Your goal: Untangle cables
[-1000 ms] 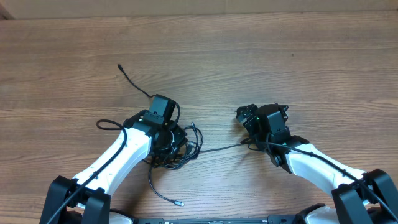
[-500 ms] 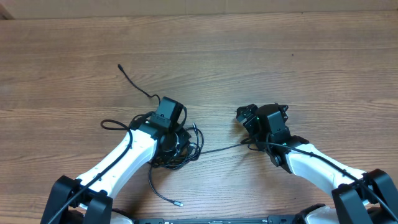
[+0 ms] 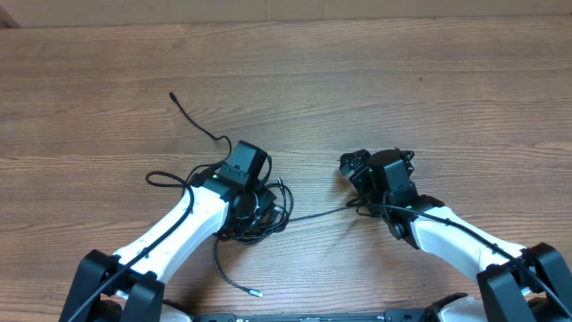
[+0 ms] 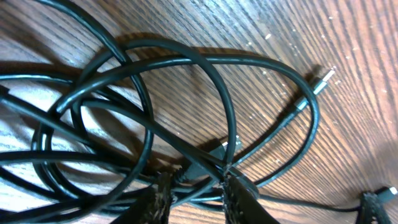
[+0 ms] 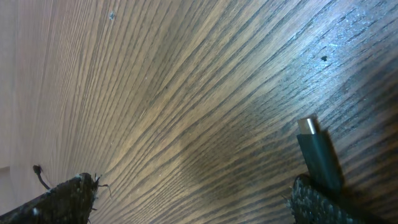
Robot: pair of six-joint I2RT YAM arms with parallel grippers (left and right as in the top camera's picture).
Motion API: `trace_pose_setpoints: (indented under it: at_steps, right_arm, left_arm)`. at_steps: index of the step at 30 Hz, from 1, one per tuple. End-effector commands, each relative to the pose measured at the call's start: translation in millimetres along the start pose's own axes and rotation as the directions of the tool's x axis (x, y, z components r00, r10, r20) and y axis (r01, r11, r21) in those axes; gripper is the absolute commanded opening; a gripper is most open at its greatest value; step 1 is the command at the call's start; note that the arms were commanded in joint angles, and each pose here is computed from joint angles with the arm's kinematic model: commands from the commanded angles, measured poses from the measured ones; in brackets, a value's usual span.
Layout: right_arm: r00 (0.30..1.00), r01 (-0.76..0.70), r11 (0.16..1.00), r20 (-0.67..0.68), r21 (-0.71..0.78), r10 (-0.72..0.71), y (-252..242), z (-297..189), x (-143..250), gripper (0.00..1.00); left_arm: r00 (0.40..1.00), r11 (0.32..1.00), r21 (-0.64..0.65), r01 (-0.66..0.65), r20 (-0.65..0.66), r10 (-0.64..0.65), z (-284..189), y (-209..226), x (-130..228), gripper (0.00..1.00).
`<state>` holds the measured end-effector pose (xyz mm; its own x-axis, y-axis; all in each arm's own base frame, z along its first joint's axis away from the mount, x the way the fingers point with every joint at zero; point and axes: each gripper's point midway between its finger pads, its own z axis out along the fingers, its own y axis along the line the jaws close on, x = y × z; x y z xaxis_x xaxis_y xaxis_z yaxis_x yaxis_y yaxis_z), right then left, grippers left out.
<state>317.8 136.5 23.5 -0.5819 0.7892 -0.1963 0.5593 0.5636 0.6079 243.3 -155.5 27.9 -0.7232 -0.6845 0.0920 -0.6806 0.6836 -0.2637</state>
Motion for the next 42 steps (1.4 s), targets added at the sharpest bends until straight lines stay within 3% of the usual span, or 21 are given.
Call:
trace_pose_setpoints:
  at_steps: [1,9,13,22,33,42]
  right_arm:
    - [1.000,-0.004,0.998,0.011,0.070,0.003,-22.3,4.0,-0.8,0.98]
    - [1.000,-0.004,0.998,0.012,0.069,0.003,-22.2,4.0,-0.9,0.98]
    - [1.000,-0.004,0.998,0.011,0.070,0.003,-22.4,4.0,-0.8,0.98]
    - [1.000,-0.004,0.998,0.011,0.071,0.003,-22.5,3.9,-0.8,0.98]
    - [1.000,-0.004,0.998,0.012,0.070,0.003,-22.2,4.0,-0.9,0.98]
    - [1.000,-0.004,0.998,0.012,0.070,0.003,-22.3,4.0,-0.9,0.98]
  left_arm:
    - [1.000,0.999,-0.050,0.009,0.008,-0.009,10.8,8.2,-1.3,0.30]
    - [0.994,0.991,-0.135,0.010,-0.104,-0.024,40.4,21.8,16.7,0.16]
    - [0.993,0.987,-0.158,0.013,-0.110,-0.031,47.2,26.2,16.7,0.04]
    - [0.992,0.993,-0.051,-0.102,-0.081,0.097,34.0,2.8,3.6,0.04]
    - [0.985,0.982,0.103,-0.156,0.084,0.148,-20.4,-26.1,-17.1,0.04]
    - [0.993,0.992,0.058,-0.110,-0.038,0.112,-18.3,-9.1,4.8,0.18]
